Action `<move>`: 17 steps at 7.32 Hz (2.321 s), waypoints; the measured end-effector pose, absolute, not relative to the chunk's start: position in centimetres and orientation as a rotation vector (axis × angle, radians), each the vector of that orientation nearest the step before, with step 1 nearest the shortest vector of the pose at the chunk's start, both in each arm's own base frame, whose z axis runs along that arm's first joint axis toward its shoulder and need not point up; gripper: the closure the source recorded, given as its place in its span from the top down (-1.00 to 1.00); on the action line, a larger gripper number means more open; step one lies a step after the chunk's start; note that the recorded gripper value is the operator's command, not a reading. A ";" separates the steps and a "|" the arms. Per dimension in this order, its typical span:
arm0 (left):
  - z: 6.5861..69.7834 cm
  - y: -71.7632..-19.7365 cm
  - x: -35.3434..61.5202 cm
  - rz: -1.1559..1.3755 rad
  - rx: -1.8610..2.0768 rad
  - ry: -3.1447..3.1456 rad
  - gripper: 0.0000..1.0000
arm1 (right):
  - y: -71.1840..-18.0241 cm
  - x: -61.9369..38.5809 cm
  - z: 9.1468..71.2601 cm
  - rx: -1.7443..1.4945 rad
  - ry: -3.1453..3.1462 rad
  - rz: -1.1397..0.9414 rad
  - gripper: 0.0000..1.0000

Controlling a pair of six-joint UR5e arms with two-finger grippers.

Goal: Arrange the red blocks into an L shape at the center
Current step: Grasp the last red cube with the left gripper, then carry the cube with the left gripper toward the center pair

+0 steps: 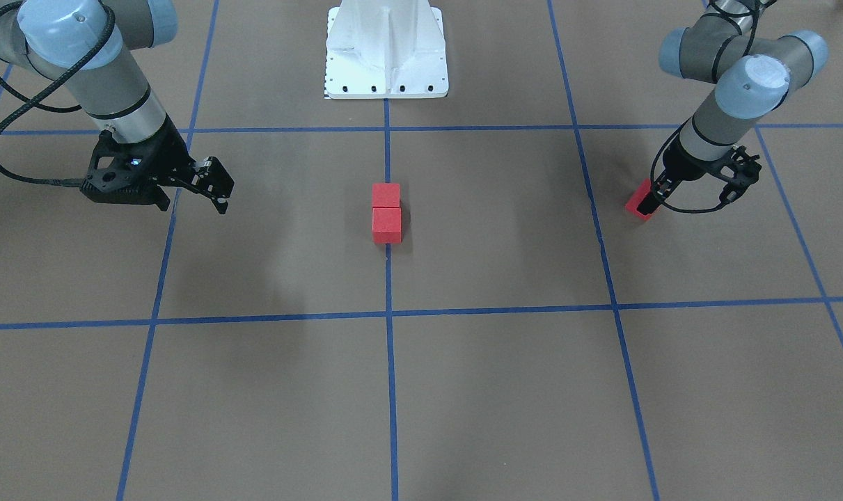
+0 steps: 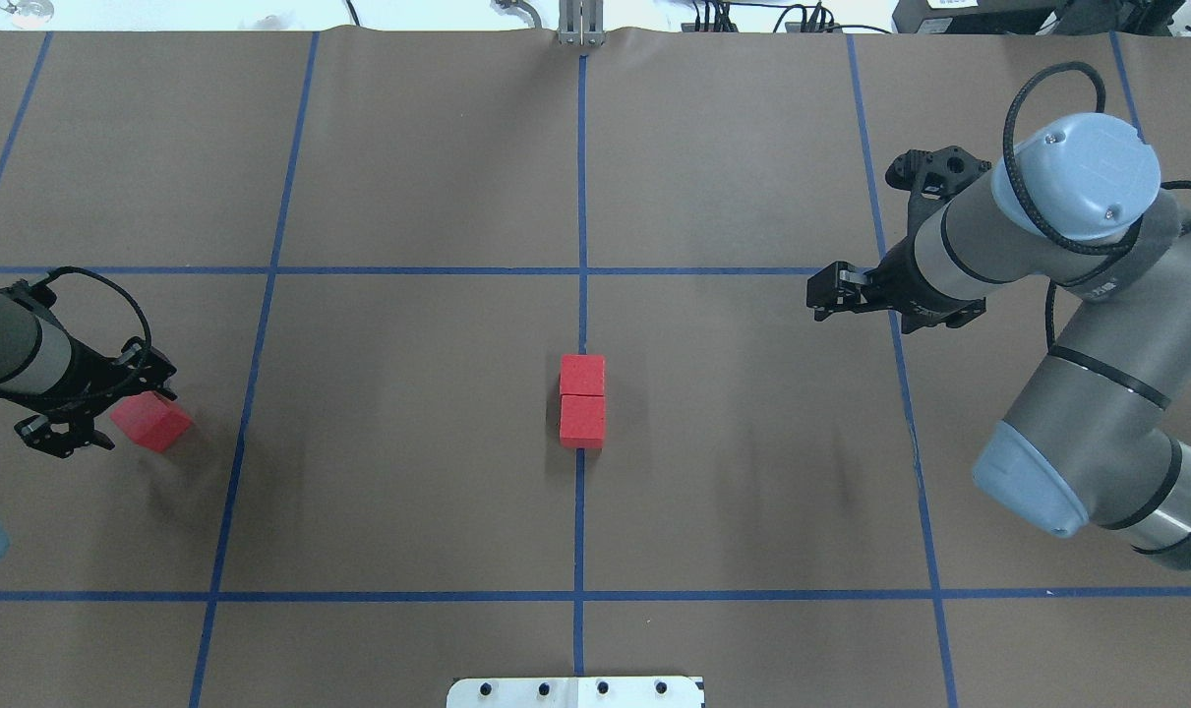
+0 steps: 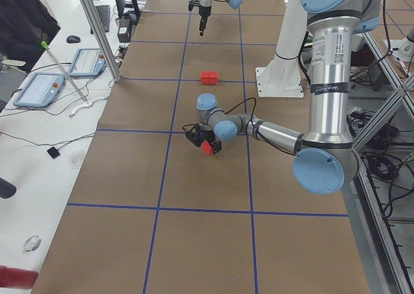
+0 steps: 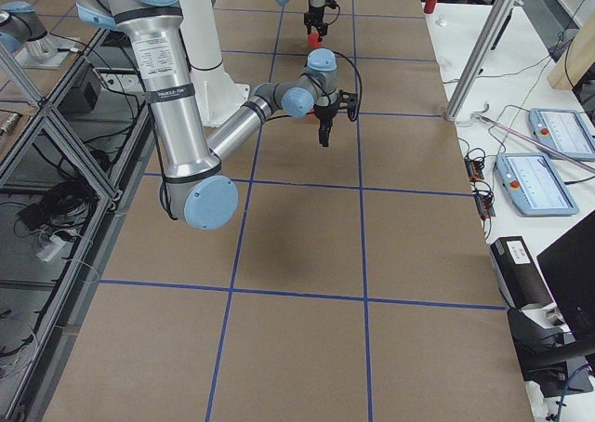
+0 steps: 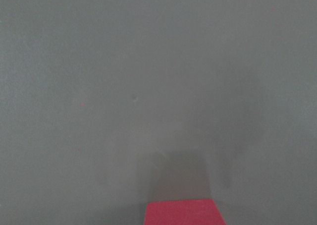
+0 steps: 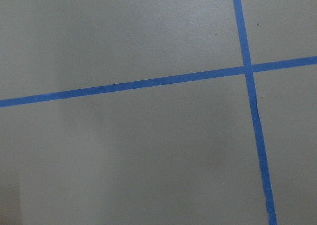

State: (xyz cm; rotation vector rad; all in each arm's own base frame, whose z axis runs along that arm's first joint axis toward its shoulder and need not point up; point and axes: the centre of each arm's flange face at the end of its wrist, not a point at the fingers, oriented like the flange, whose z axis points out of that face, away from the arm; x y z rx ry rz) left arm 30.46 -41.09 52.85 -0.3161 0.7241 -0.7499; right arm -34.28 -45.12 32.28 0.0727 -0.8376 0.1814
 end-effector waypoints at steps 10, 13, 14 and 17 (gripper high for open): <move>31.8 -46.8 40.2 -1.021 -0.509 0.726 -1.00 | -46.0 -30.8 35.3 0.080 -0.804 0.180 1.00; 24.7 -50.3 49.4 -1.238 -0.626 0.672 -1.00 | -46.8 -27.2 38.7 0.087 -0.769 0.127 1.00; 23.2 -50.5 51.6 -1.288 -0.660 0.660 -1.00 | -47.1 -26.6 39.4 0.089 -0.759 0.119 1.00; 21.8 -48.2 55.4 -1.321 -0.697 0.674 -1.00 | -47.5 -25.1 41.0 0.095 -0.736 0.101 1.00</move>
